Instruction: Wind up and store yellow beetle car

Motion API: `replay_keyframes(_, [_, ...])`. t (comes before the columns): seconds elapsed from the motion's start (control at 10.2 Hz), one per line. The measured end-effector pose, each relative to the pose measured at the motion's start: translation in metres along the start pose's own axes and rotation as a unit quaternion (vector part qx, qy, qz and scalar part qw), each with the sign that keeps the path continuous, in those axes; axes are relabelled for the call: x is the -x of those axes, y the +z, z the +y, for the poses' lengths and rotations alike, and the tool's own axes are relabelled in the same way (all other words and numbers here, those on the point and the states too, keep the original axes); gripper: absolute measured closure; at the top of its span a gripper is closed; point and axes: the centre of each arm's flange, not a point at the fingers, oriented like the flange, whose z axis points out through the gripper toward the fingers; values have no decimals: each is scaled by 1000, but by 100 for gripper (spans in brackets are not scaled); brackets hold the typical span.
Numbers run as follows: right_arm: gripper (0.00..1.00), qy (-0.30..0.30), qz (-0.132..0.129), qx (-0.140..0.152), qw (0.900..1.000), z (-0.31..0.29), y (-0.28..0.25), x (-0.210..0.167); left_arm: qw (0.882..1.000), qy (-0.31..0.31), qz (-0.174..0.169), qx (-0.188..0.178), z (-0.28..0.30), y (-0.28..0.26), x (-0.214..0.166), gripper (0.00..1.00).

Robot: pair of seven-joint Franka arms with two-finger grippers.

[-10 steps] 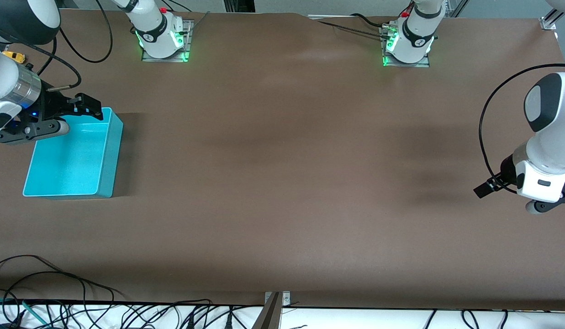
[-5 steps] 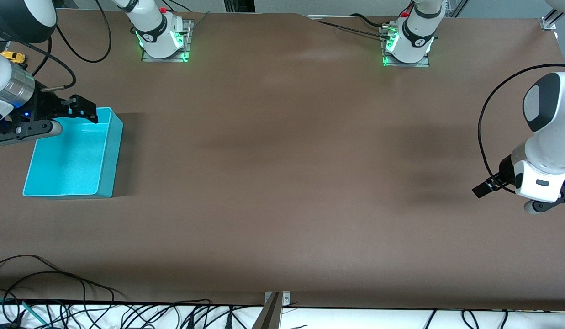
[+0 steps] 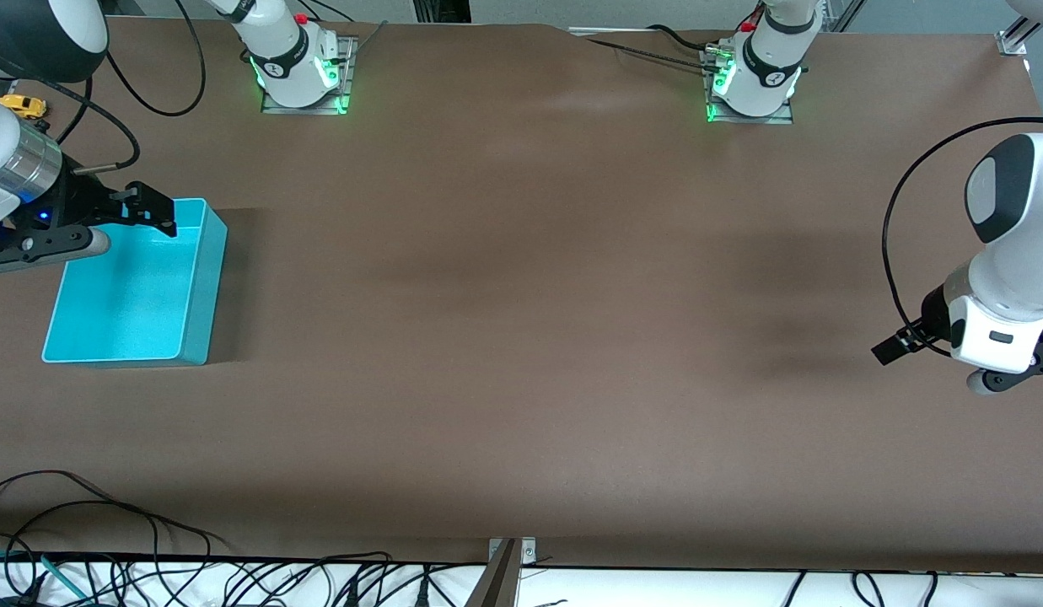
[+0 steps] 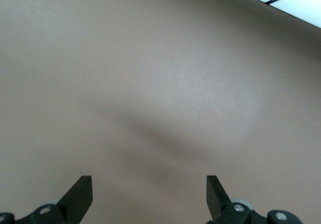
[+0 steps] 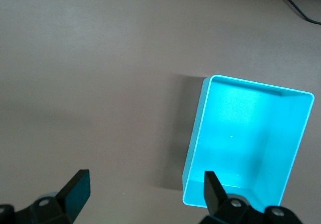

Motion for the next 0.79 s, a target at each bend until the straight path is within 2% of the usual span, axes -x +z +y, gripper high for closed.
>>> replay_keyframes(0.79, [0,-1,-6,1,1000,-1,8,-2,1000,15,-4,4,18,-1,10,0])
